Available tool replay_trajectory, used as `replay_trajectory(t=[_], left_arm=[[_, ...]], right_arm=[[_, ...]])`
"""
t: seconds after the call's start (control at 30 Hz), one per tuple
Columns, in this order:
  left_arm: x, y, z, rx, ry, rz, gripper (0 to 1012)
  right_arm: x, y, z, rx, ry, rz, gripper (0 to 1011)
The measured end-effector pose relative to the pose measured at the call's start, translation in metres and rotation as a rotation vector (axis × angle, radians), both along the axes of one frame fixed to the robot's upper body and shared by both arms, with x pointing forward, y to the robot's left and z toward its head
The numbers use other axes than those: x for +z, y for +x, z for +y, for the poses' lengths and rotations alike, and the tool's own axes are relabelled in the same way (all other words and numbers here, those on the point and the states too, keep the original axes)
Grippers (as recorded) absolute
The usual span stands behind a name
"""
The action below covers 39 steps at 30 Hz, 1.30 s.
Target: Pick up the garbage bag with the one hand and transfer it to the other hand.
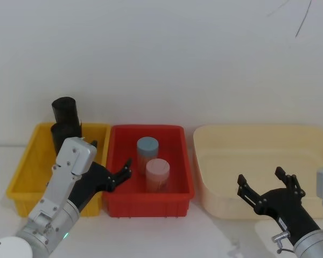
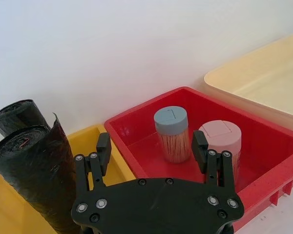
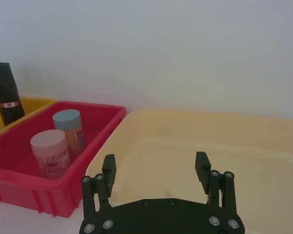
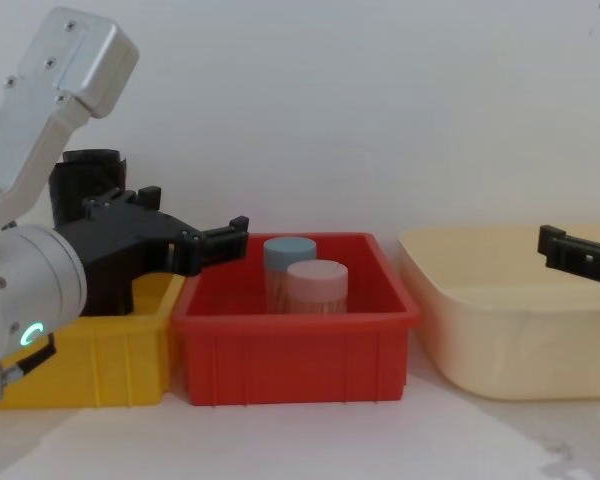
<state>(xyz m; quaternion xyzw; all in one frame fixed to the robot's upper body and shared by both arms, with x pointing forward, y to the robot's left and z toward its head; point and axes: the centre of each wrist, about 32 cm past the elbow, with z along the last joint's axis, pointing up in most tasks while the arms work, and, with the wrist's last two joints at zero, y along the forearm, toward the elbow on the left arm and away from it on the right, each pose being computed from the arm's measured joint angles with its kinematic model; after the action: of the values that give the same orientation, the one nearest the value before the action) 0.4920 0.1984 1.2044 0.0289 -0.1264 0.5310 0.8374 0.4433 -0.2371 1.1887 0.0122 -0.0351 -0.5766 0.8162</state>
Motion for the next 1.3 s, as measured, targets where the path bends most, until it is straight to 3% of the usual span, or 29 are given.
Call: replay_trajectory(t=[1.07, 1.3], left_arm=[[0.0001, 0.0001, 0.0000, 0.000, 0.000, 0.000, 1001], [0.0045, 0.0039, -0.0054, -0.020, -0.006, -0.007, 1001]], right_arm=[[0.0000, 0.0000, 0.0000, 0.000, 0.000, 0.000, 999], [0.0035, 0.0006, -0.0045, 0.007, 0.002, 0.003, 999]])
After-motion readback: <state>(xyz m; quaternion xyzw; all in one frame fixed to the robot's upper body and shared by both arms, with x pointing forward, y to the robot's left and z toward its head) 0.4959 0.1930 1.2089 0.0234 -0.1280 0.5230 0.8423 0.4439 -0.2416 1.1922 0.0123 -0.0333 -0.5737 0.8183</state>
